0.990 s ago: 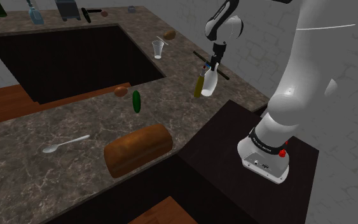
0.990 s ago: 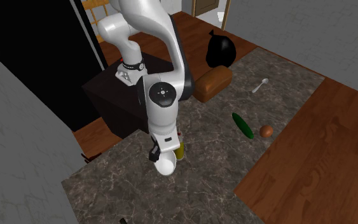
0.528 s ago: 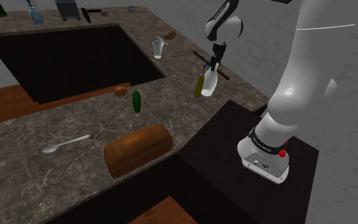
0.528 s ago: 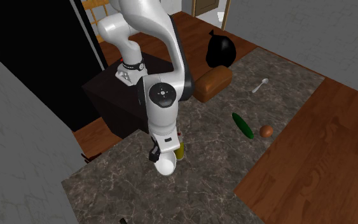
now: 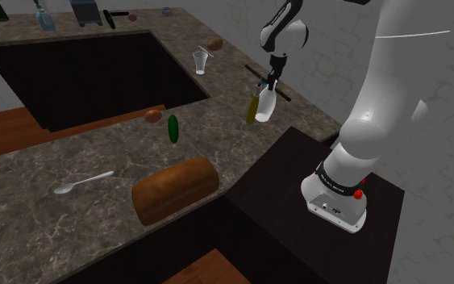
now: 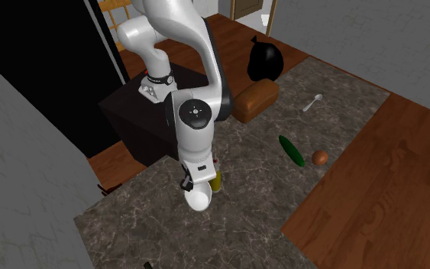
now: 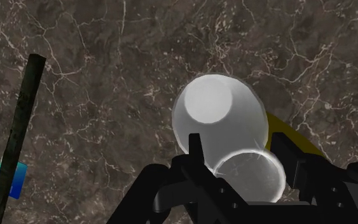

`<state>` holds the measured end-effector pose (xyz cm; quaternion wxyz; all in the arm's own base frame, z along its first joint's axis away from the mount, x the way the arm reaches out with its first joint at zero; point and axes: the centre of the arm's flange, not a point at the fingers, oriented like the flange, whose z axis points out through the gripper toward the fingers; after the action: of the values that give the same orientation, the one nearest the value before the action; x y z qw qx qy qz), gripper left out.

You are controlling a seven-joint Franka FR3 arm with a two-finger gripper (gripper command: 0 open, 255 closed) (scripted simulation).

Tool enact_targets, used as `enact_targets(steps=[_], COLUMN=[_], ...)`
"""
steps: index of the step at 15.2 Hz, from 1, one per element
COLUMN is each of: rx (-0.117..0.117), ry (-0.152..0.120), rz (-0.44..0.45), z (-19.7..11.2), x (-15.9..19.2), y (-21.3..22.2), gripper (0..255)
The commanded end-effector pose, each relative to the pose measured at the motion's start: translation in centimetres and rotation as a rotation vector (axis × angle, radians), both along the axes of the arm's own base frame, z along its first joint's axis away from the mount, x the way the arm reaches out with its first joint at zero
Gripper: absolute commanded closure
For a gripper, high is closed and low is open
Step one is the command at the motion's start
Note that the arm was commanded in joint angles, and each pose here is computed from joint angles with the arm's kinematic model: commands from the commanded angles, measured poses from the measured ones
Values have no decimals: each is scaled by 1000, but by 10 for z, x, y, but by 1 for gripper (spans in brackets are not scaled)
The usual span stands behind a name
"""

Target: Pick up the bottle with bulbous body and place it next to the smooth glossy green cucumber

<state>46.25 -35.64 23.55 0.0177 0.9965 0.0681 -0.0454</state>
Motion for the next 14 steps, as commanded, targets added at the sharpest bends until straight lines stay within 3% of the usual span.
enact_targets(steps=[1, 14], rx=[0, 0], ry=[0, 0], rz=[0, 0], z=[0, 63], x=[0, 0], y=[0, 0], gripper=[255, 255])
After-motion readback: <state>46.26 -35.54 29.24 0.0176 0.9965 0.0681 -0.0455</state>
